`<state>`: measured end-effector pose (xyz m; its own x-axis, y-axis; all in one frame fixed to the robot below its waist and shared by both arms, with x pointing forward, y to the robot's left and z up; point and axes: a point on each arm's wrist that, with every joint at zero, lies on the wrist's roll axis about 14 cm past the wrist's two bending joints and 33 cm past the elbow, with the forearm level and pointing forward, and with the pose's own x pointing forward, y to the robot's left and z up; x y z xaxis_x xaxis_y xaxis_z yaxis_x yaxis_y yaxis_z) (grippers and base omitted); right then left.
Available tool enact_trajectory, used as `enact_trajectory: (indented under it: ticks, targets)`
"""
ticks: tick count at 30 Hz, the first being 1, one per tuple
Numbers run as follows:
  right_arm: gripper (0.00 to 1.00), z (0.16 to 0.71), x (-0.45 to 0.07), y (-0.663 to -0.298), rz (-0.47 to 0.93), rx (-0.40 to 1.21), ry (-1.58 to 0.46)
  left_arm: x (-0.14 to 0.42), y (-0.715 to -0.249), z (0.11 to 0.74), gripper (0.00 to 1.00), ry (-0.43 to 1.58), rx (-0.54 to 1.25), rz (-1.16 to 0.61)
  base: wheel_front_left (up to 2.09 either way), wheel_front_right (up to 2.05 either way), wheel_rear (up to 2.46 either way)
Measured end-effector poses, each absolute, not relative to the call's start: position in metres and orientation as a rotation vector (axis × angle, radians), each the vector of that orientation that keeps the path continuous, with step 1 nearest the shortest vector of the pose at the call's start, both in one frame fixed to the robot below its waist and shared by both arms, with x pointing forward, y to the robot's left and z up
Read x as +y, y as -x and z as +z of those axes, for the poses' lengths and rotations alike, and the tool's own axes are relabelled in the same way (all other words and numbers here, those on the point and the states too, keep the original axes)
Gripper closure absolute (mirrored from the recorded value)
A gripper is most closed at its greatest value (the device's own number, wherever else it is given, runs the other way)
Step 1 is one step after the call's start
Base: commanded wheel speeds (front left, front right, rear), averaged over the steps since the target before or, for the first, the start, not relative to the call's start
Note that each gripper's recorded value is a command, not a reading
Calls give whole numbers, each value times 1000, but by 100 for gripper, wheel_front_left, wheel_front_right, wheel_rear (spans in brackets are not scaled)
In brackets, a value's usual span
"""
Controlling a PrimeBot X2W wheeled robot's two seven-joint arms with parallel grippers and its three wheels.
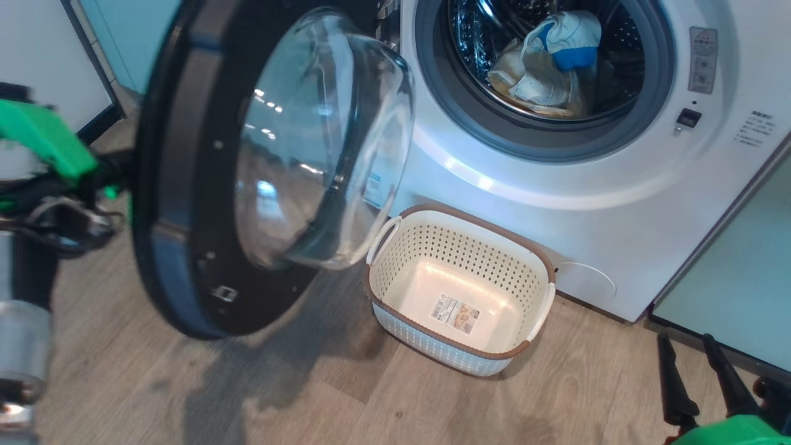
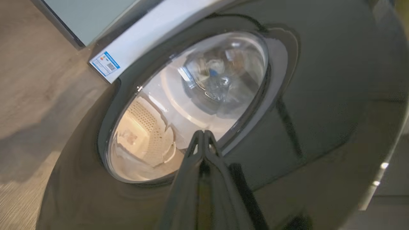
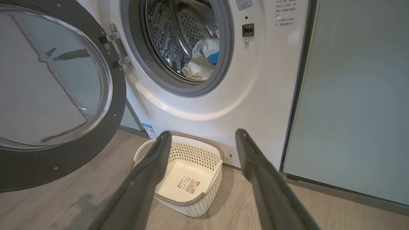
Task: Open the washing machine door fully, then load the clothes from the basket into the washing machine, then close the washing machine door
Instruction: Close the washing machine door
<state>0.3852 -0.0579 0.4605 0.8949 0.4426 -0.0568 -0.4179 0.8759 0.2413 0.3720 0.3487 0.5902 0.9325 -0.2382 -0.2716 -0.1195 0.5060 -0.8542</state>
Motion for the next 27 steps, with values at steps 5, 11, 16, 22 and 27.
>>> enact_trajectory:
  ticks: [5, 11, 16, 22, 27]
  targets:
    - [0, 462, -58, -384, 441, 109, -239, 315, -379, 594, 100, 1045, 400, -173, 0, 0, 0]
    - [0, 462, -65, -383, 419, 105, -242, 282, -386, 605, 100, 1068, 394, -263, 0, 0, 0]
    - [0, 462, -74, -383, 391, 101, -242, 252, -388, 605, 100, 1074, 414, -333, 0, 0, 0]
    - [0, 461, -90, -381, 343, 99, -245, 223, -397, 602, 100, 1080, 404, -385, 0, 0, 0]
    - [0, 460, -109, -377, 288, 95, -246, 206, -408, 597, 100, 1102, 396, -407, 0, 0, 0]
